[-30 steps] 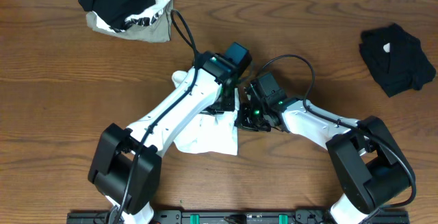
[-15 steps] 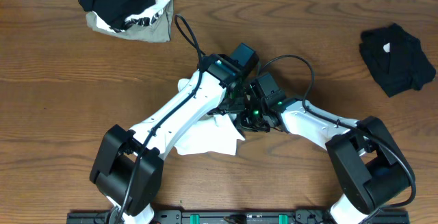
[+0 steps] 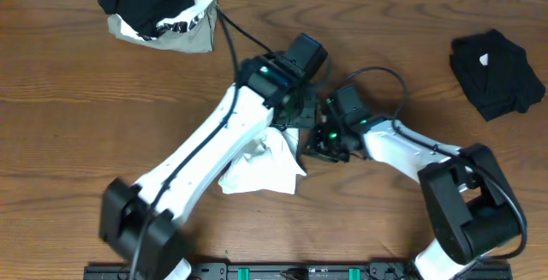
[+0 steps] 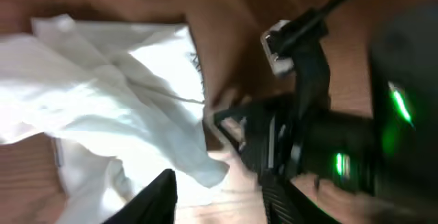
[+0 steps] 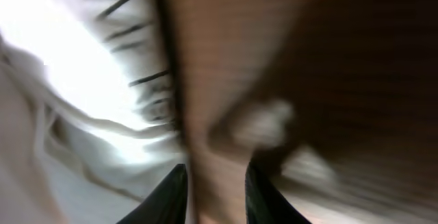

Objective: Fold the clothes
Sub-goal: 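Lift the folded shirt with the right gripper and move it rightward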

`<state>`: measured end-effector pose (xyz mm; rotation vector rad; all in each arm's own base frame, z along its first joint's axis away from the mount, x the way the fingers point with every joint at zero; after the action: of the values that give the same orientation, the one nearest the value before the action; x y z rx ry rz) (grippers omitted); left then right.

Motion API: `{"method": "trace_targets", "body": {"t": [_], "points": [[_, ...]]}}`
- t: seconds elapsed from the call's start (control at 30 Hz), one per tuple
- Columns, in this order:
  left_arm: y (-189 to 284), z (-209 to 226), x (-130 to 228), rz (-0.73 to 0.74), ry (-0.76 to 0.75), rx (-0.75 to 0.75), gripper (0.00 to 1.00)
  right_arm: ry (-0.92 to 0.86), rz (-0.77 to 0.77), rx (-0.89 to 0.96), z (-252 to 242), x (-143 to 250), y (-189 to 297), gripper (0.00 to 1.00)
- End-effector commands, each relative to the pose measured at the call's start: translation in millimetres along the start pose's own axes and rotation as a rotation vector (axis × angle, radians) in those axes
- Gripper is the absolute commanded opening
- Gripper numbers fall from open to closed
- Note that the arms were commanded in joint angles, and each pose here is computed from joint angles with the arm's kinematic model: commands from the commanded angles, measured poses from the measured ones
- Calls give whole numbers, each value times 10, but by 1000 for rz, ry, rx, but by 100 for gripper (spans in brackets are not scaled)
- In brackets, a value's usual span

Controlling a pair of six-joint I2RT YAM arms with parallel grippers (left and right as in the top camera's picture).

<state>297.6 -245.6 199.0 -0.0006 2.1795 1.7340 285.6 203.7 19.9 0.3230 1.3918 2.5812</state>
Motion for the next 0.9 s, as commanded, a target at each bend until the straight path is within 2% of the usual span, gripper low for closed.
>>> {"method": "trace_targets", "body": {"t": [0.0, 0.07, 0.13, 0.17, 0.27, 0.33, 0.4, 0.47, 0.57, 0.87], "points": [[574, 145, -63, -141, -19, -39, 49, 45, -61, -12, -43, -181, 301, 31], [830, 345, -14, -186, 21, -80, 59, 48, -87, -7, -57, -244, 532, 35], [1050, 517, 46, -219, 62, -91, 78, 55, -115, -14, -17, -277, 775, 42], [1175, 622, 87, -240, 100, -96, 87, 69, -135, -25, 47, -271, 942, 48], [1513, 951, 220, -303, 222, -117, 98, 127, -164, -60, 250, -168, 1213, 68], [1714, 1179, 342, -341, 298, -142, 98, 192, -170, -106, 453, -12, 1348, 85], [1854, 1363, 476, -359, 364, -169, 98, 267, -163, -149, 651, 183, 1407, 89], [1967, 1535, 642, -363, 433, -202, 98, 324, -137, -181, 840, 406, 1389, 89], [2034, 1671, 814, -348, 497, -234, 98, 319, -90, -203, 1035, 659, 1277, 89], [2002, 1766, 1085, -252, 557, -273, 98, 102, -190, -188, 1446, 942, 891, 85]]}}
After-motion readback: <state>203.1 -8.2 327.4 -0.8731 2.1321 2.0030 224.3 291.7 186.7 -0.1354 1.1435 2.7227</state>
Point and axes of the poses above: each gripper's point midway between its finger pads, its own y axis back along the fingers, its own z axis along the line the jaws close on, x = y × z, the point moved 2 cm from there along y, back along the fingers, and after that the axes turned 7 degrees about -y, right-handed, at the moved point
